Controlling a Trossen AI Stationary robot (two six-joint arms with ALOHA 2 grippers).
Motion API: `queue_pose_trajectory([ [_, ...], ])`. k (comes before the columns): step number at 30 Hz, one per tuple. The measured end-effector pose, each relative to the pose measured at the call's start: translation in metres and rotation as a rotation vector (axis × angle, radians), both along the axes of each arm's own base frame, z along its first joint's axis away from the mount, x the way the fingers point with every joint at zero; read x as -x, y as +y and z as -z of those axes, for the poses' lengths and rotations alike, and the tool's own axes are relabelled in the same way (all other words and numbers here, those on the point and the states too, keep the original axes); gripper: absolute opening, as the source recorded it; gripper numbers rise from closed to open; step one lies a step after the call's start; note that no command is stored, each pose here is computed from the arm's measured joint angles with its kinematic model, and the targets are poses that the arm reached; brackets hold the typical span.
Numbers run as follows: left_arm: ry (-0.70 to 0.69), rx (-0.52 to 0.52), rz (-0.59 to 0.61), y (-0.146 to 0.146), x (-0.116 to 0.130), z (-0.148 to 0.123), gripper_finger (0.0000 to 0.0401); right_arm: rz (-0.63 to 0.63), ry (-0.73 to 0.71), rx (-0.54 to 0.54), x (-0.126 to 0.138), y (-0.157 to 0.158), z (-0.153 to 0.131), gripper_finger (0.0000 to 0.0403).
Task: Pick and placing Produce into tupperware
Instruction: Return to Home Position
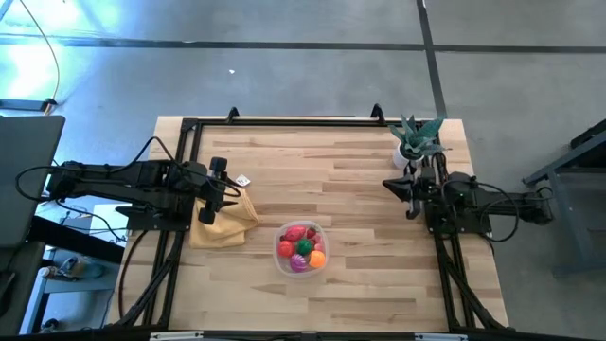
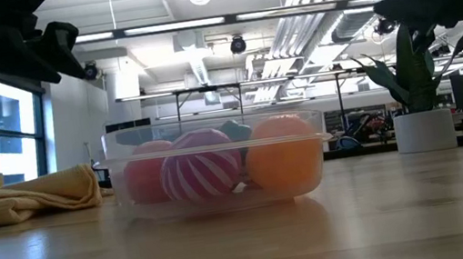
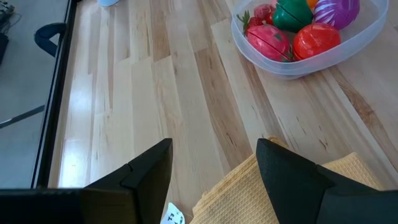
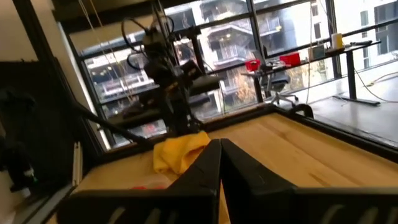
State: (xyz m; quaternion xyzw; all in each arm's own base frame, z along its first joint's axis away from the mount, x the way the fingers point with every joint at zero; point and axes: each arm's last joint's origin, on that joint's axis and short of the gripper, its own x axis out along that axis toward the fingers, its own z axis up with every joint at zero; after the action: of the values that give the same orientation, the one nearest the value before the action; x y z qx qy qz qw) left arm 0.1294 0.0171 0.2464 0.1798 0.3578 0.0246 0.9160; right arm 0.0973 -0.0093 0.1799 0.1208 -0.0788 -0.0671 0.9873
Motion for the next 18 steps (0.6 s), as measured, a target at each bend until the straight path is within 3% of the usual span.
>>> queue_pose_trajectory([
  [18,-0.001,0.007,0.008,0.0,0.0,0.0,0.0221,0.042,0.13,-0.005,-0.001,-0.001,0.012,0.0],
])
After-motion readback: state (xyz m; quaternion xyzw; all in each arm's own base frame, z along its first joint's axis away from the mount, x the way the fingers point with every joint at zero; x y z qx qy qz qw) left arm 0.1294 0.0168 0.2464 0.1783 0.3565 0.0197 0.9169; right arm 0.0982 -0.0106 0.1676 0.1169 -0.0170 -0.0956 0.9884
